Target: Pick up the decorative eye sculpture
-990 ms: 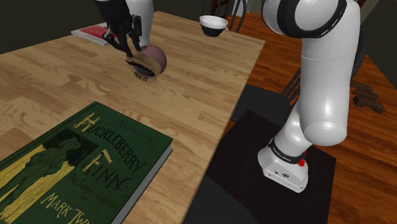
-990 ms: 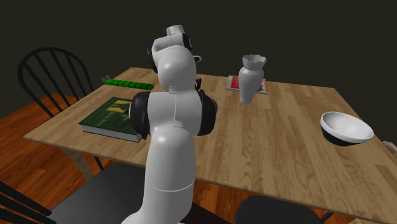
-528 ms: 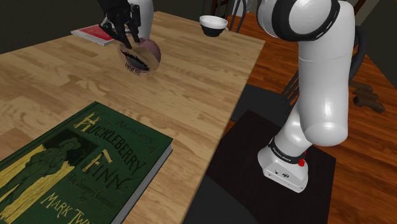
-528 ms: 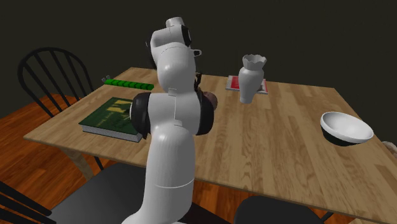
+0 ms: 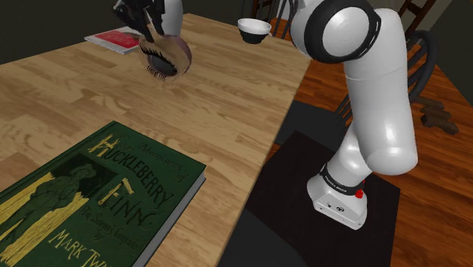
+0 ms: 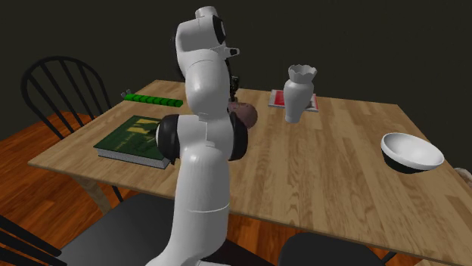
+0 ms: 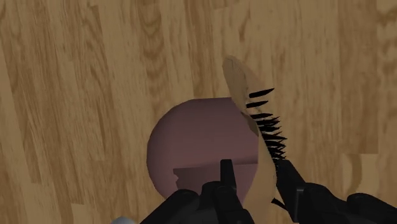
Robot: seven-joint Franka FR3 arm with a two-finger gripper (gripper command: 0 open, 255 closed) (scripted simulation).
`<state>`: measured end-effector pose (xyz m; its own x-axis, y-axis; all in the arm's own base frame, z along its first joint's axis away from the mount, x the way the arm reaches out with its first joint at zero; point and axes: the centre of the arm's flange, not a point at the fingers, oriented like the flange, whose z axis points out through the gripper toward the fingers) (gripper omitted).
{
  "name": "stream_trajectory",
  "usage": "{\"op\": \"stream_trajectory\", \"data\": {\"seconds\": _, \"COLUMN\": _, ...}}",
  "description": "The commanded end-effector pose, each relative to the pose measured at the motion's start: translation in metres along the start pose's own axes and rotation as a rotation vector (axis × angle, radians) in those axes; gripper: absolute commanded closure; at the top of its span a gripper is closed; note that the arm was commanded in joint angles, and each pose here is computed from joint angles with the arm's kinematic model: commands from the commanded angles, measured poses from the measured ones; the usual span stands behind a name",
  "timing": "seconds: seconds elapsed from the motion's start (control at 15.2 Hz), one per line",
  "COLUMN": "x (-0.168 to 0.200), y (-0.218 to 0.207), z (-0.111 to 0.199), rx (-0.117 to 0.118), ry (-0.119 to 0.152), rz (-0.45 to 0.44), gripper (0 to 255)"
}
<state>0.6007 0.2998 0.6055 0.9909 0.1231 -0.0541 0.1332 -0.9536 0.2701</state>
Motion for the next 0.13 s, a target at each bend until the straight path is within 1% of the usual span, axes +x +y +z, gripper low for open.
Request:
{"op": "stream_trajectory", "data": {"seconds": 0.0, "x": -0.0004, "y": 0.0028, "z": -0.0068, "rx": 0.000, "ry": 0.001, "rz": 0.002, "gripper": 255}}
{"op": "stream_trajectory", "data": {"seconds": 0.07, "x": -0.0004, "y": 0.0028, "z": -0.0069, "rx": 0.000, "ry": 0.001, "rz": 0.002, "gripper": 255}}
